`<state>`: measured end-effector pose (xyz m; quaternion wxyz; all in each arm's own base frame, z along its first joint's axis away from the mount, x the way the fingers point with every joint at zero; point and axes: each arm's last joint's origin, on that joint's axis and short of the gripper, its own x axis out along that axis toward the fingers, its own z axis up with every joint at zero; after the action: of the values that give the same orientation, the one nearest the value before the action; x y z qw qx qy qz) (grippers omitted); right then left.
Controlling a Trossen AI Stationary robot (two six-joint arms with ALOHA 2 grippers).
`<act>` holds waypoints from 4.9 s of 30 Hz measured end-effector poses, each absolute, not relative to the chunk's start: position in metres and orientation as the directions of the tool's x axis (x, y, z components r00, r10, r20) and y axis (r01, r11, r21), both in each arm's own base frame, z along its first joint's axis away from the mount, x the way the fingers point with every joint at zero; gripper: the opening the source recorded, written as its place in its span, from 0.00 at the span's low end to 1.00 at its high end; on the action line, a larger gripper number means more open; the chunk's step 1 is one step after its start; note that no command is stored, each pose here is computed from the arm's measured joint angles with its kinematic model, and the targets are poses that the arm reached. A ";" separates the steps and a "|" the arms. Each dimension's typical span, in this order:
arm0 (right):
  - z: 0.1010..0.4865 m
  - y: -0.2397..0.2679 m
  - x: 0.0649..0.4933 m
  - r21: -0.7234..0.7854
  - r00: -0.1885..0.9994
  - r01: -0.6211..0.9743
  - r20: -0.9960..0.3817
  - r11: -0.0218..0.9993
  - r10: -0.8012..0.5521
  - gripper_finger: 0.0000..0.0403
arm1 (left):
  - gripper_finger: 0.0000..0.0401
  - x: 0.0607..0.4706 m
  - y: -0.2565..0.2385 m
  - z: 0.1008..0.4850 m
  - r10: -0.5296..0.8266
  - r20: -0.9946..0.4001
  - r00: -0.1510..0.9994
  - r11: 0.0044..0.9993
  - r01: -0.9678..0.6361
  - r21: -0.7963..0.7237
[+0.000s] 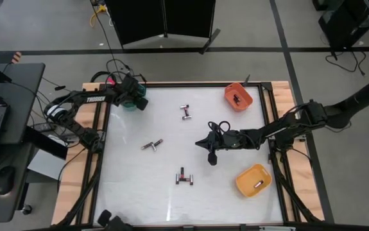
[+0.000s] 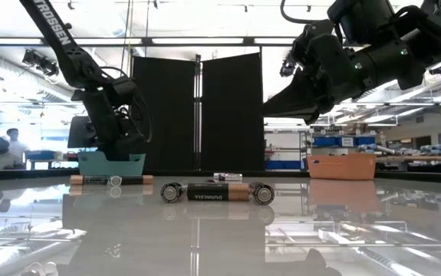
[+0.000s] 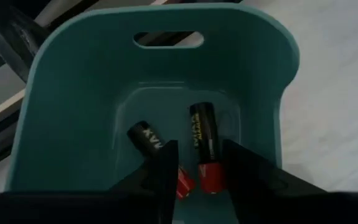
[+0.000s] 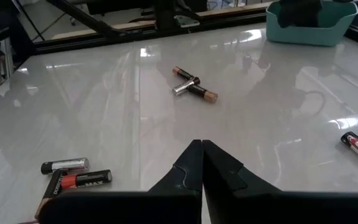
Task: Sort batteries
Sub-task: Put the red battery into the green bin, then put the silver battery into the yellow bin
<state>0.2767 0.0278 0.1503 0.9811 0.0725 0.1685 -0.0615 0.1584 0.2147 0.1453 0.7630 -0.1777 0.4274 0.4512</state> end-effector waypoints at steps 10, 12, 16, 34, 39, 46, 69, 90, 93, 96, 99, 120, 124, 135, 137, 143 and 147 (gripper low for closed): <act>0.162 0.027 0.272 0.125 0.941 0.144 -0.324 0.982 -0.096 0.03 | 0.27 0.168 0.200 0.176 0.610 -0.724 0.321 0.563 -0.819 0.111; 0.169 0.027 0.271 0.118 0.939 0.143 -0.330 0.983 -0.097 0.03 | 0.25 0.170 0.195 0.185 0.625 -0.698 0.348 0.574 -0.812 0.109; 0.185 0.026 0.271 0.084 0.909 0.159 -0.401 0.984 -0.113 0.03 | 0.21 0.176 0.181 0.201 0.644 -0.646 0.411 0.609 -0.786 0.106; 0.212 -0.032 0.284 -0.008 0.810 0.223 -0.555 0.975 -0.190 0.04 | 0.09 0.218 0.129 0.223 0.476 -0.517 0.711 0.868 -0.476 0.144; 0.208 -0.045 0.284 -0.036 0.796 0.229 -0.569 0.973 -0.208 0.04 | 0.05 0.221 0.122 0.220 0.356 -0.539 0.763 0.926 -0.365 0.095; 0.206 -0.053 0.285 0.021 0.819 0.162 -0.560 0.987 -0.123 0.04 | 0.03 0.228 0.107 0.217 0.252 -0.560 0.790 0.965 -0.250 0.082; 0.161 0.054 0.299 0.260 0.728 0.124 -0.680 0.958 0.091 0.15 | 0.03 0.251 0.068 0.166 0.249 -0.496 0.832 0.962 -0.272 0.026; 0.168 0.148 0.327 0.181 0.706 0.109 -0.707 0.978 0.052 0.71 | 0.03 0.249 0.038 0.157 0.161 -0.419 0.893 0.983 -0.185 -0.017; 0.165 0.155 0.336 0.147 0.667 0.110 -0.744 0.983 0.036 0.71 | 0.03 0.250 0.034 0.158 0.150 -0.416 0.897 0.985 -0.173 -0.018; 0.161 0.160 0.343 0.118 0.638 0.108 -0.769 0.987 0.022 0.71 | 0.03 0.250 0.031 0.158 0.139 -0.416 0.899 0.987 -0.162 -0.019; 0.157 0.162 0.347 0.093 0.607 0.110 -0.794 0.990 0.007 0.72 | 0.03 0.250 0.029 0.158 0.133 -0.416 0.899 0.988 -0.155 -0.018; 0.156 0.159 0.352 0.165 0.587 0.142 -0.808 0.976 0.051 0.83 | 0.03 0.251 0.023 0.158 0.114 -0.415 0.903 0.990 -0.138 -0.027; 0.156 0.157 0.353 0.150 0.586 0.130 -0.809 0.980 0.047 0.87 | 0.03 0.251 0.023 0.158 0.114 -0.416 0.902 0.990 -0.137 -0.027; 0.156 0.155 0.354 0.091 0.599 0.114 -0.801 0.989 0.005 0.87 | 0.03 0.251 0.023 0.158 0.114 -0.417 0.902 0.990 -0.137 -0.026; 0.153 0.155 0.354 0.086 0.596 0.114 -0.803 0.990 0.001 0.87 | 0.03 0.251 0.023 0.158 0.114 -0.417 0.902 0.990 -0.137 -0.026; 0.139 0.157 0.356 0.069 0.575 0.107 -0.818 0.992 -0.005 0.87 | 0.03 0.251 0.023 0.157 0.114 -0.420 0.900 0.990 -0.138 -0.026; 0.132 0.160 0.355 0.063 0.561 0.099 -0.828 0.993 -0.004 0.87 | 0.03 0.250 0.023 0.157 0.114 -0.424 0.898 0.990 -0.138 -0.026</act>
<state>0.3552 0.1600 0.1325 0.8820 0.0509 0.4676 -0.0291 0.2504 0.0233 0.1568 0.9739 -0.0278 0.2159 0.0647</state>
